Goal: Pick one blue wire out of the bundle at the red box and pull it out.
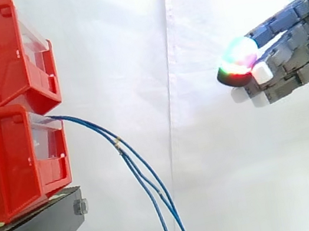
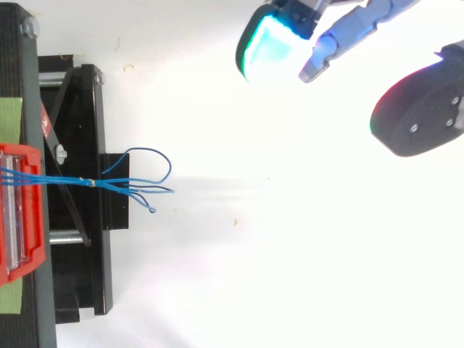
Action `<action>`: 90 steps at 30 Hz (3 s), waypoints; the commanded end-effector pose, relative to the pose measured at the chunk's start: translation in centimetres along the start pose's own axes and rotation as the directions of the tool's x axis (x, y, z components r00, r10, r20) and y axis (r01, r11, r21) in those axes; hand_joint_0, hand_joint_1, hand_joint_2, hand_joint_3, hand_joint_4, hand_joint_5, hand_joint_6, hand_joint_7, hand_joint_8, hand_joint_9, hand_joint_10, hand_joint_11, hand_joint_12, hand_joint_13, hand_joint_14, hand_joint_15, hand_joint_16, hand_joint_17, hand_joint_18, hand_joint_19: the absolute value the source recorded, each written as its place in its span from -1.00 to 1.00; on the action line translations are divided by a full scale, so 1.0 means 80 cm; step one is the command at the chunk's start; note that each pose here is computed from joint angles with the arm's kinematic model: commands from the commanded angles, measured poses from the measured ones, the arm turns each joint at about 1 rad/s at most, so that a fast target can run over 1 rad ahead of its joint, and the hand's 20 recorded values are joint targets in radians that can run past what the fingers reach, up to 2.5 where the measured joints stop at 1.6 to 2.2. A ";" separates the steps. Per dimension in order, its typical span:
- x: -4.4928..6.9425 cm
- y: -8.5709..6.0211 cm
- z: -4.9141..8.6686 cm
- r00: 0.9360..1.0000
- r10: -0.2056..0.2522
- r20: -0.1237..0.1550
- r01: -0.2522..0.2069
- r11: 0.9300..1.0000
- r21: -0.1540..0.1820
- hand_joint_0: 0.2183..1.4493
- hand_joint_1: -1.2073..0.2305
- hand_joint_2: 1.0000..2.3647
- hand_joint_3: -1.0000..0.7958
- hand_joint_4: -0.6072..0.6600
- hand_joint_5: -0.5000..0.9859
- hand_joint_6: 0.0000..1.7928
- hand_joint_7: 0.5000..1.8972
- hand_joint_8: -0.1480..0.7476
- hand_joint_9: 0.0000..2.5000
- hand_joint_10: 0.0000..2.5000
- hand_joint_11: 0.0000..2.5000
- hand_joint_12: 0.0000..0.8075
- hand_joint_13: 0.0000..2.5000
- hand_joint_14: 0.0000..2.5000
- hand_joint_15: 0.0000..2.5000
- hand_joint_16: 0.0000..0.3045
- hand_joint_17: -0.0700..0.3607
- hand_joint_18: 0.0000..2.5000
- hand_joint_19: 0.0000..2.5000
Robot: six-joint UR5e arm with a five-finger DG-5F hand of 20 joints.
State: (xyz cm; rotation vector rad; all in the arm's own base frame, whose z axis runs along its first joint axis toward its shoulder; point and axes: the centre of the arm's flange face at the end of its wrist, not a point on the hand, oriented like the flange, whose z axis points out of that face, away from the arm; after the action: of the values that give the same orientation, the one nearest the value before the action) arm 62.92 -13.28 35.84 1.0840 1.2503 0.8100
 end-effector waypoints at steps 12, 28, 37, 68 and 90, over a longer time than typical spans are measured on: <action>0.039 -0.028 0.029 0.999 -0.003 0.053 0.004 1.000 -0.029 -0.48 -0.04 -1.00 -0.42 0.58 -0.50 -0.44 -0.50 0.04 -0.35 -1.00 -0.83 -0.02 -0.69 -1.00 -0.93 -0.66 -0.13 -0.81 -0.88; 0.085 -0.072 0.062 0.994 -0.030 0.104 0.036 0.997 -0.061 -0.48 -0.04 -1.00 -0.42 0.59 -0.50 -0.44 -0.49 0.05 -0.33 -1.00 -0.82 -0.01 -0.66 -1.00 -0.92 -0.66 -0.13 -0.77 -0.86; 0.107 -0.085 0.078 0.991 -0.032 0.132 0.048 0.992 -0.119 -0.48 -0.04 -1.00 -0.42 0.59 -0.50 -0.44 -0.49 0.06 -0.32 -0.99 -0.81 -0.01 -0.64 -1.00 -0.91 -0.66 -0.13 -0.76 -0.85; 0.185 -0.151 0.166 0.989 -0.032 0.147 0.053 0.988 -0.145 -0.54 -0.29 -1.00 -0.44 0.54 -0.45 -0.44 -0.13 0.03 -0.46 -1.00 -0.82 0.02 -0.74 -1.00 -0.91 -0.61 -0.06 -0.86 -0.90; 0.210 -0.137 0.166 0.988 -0.028 0.152 0.055 0.983 -0.176 -0.45 -0.34 -0.99 -0.36 0.36 -0.50 -0.23 -0.22 0.02 -0.44 -0.99 -0.79 0.01 -0.68 -1.00 -0.89 -0.63 -0.09 -0.79 -0.87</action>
State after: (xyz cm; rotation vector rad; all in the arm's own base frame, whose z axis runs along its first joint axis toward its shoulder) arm 77.90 -3.52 19.67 0.9499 1.0521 0.7790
